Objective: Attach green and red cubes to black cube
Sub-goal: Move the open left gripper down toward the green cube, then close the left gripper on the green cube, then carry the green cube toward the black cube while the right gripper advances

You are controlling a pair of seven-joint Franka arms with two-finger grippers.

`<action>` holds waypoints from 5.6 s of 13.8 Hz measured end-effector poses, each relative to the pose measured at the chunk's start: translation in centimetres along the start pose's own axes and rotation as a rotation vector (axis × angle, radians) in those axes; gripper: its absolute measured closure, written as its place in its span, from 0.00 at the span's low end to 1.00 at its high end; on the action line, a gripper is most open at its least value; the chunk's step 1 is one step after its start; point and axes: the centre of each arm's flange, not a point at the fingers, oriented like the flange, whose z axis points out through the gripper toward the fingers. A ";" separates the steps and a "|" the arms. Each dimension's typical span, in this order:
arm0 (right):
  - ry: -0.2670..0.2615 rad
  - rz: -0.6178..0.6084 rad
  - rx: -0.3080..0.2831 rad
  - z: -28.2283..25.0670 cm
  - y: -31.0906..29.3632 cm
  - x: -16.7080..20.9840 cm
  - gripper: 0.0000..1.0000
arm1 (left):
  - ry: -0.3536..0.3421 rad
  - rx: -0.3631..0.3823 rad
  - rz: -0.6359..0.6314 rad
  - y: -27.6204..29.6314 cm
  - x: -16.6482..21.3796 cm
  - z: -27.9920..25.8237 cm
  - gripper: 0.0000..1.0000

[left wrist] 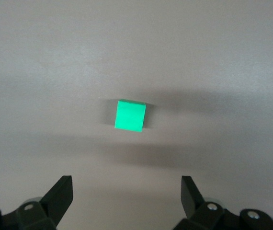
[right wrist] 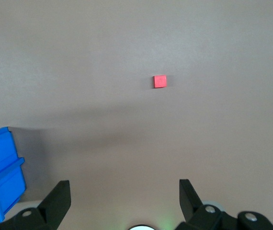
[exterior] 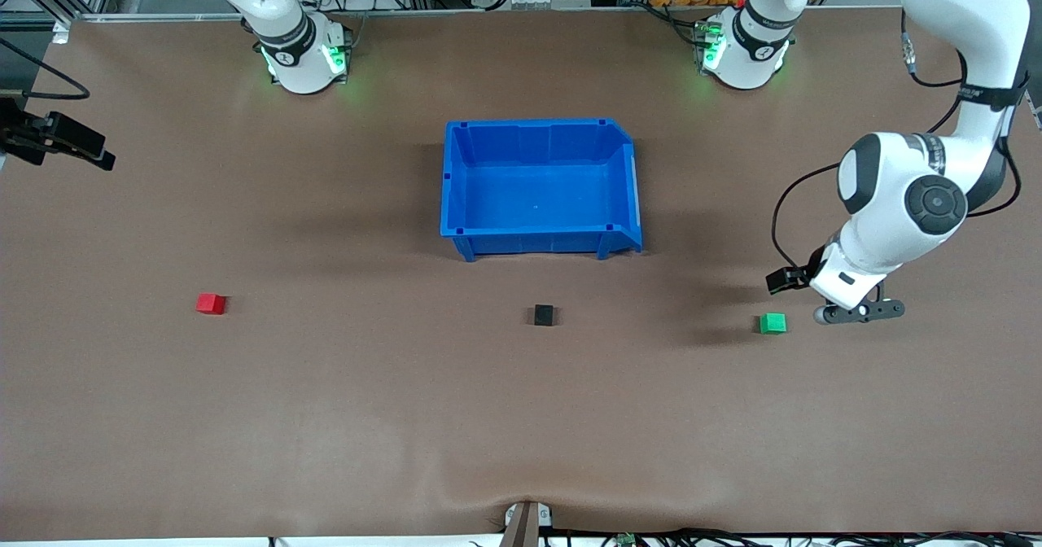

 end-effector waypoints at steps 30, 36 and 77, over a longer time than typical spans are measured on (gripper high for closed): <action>-0.096 0.055 0.002 5.9 3.0 3.7 0.00 | 0.050 -0.014 0.036 0.3 4.2 9.4 0.30; -0.094 0.055 0.002 6.7 3.1 4.5 0.00 | 0.049 -0.013 0.037 0.3 4.2 9.5 0.45; -0.085 0.067 0.000 13.4 3.9 9.2 0.00 | -0.023 -0.046 -0.976 23.4 -0.6 2.9 0.60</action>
